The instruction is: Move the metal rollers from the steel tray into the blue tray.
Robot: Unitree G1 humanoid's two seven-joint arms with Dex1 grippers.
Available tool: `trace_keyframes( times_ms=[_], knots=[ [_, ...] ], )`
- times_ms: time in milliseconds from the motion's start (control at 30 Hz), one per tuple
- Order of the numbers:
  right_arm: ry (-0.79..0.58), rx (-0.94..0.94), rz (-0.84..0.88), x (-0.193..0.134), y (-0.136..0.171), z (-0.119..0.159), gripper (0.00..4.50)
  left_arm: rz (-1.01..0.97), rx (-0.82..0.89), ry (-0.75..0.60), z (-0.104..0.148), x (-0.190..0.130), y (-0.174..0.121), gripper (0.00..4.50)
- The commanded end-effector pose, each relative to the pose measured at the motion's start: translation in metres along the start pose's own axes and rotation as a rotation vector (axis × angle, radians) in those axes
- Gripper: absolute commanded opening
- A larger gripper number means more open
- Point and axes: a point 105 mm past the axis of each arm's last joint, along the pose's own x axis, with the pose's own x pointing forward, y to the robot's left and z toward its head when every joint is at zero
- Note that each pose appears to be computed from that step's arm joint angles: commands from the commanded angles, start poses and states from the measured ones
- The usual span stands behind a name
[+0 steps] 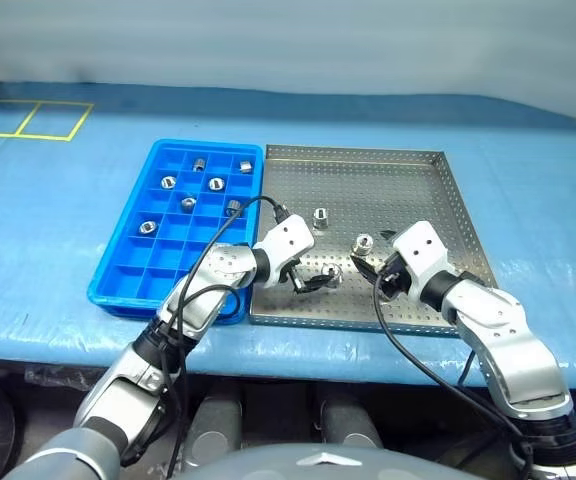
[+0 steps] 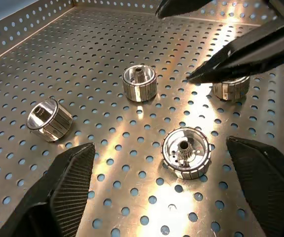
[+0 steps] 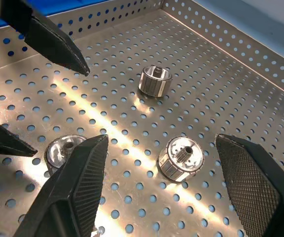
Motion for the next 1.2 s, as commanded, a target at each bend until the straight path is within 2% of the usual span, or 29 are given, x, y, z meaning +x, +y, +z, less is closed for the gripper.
trace_keyframes(
  times_ms=[33, 200, 433, 567, 700, 833, 933, 1100, 1200],
  knots=[
    [-0.035, -0.027, -0.036, -0.007, -0.006, 0.011, 3.67, -0.037, 0.024, 0.001, 0.006, 0.009, -0.006, 4.44],
    [-0.032, -0.026, -0.029, -0.006, -0.003, 0.01, 3.67, -0.111, 0.012, 0.015, 0.0, 0.021, -0.021, 4.44],
    [-0.032, -0.022, -0.046, -0.007, -0.005, 0.01, 3.67, -0.053, 0.035, 0.102, -0.013, 0.032, -0.014, 4.44],
    [-0.031, -0.022, -0.049, -0.006, -0.005, 0.009, 3.67, -0.023, 0.03, 0.094, -0.012, 0.033, -0.009, 3.58],
    [-0.033, -0.021, -0.044, -0.004, -0.003, 0.009, 3.67, -0.041, 0.008, 0.062, -0.008, 0.032, -0.013, 2.26],
    [-0.036, -0.023, -0.04, -0.002, -0.003, 0.01, 3.67, -0.065, 0.0, 0.058, -0.009, 0.03, -0.017, 2.26],
    [-0.037, -0.024, -0.037, 0.0, -0.003, 0.01, 3.67, -0.044, -0.014, 0.05, -0.01, 0.029, -0.014, 1.78],
    [-0.036, -0.015, -0.003, 0.003, 0.003, 0.009, 3.67, -0.035, -0.022, 0.019, -0.004, 0.025, -0.011, 1.78],
    [-0.025, 0.003, 0.062, 0.005, 0.014, 0.005, 3.67, 0.008, -0.025, -0.038, 0.008, 0.016, -0.001, 1.78]
  ],
)
